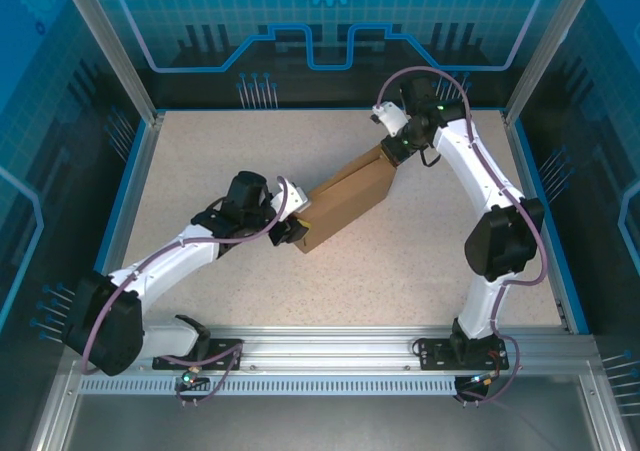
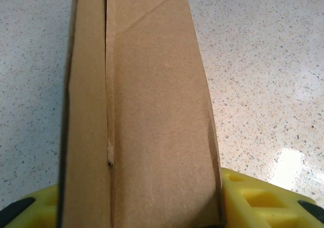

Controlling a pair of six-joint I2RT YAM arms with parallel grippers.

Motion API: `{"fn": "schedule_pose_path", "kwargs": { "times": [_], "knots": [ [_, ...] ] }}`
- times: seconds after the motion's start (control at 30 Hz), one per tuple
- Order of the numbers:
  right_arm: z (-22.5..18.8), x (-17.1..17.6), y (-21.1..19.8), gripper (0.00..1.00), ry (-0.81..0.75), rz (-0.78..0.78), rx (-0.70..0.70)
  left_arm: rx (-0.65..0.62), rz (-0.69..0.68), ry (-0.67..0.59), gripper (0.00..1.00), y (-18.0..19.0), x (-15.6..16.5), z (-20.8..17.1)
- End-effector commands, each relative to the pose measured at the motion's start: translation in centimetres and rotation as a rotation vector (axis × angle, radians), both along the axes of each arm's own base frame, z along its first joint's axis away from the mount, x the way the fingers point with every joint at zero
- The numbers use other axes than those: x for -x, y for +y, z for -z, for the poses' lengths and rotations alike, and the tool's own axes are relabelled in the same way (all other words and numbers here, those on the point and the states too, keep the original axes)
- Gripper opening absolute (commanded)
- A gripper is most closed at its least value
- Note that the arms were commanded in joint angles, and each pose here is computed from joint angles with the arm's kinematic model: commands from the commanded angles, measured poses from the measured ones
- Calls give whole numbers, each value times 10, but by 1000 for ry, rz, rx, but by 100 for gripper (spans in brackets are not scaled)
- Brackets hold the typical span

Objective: Fold the paper box

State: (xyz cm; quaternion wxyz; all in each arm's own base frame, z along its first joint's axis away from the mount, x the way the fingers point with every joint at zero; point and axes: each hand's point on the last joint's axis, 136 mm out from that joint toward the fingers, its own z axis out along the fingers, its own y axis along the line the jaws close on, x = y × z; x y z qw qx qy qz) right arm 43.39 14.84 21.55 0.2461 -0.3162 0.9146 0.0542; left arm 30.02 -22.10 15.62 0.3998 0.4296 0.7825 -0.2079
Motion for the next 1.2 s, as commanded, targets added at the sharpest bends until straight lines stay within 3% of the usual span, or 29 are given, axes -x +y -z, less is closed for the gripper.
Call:
{"fn": "schedule_pose_path", "kwargs": {
  "times": [0.0,1.17],
  "knots": [
    [-2,10,2,3,40,17,12,-13,22,33,47,2,1,3],
    [24,33,-25,2,51,93,0,16,85,52,46,1,-17,-8]
  ]
}}
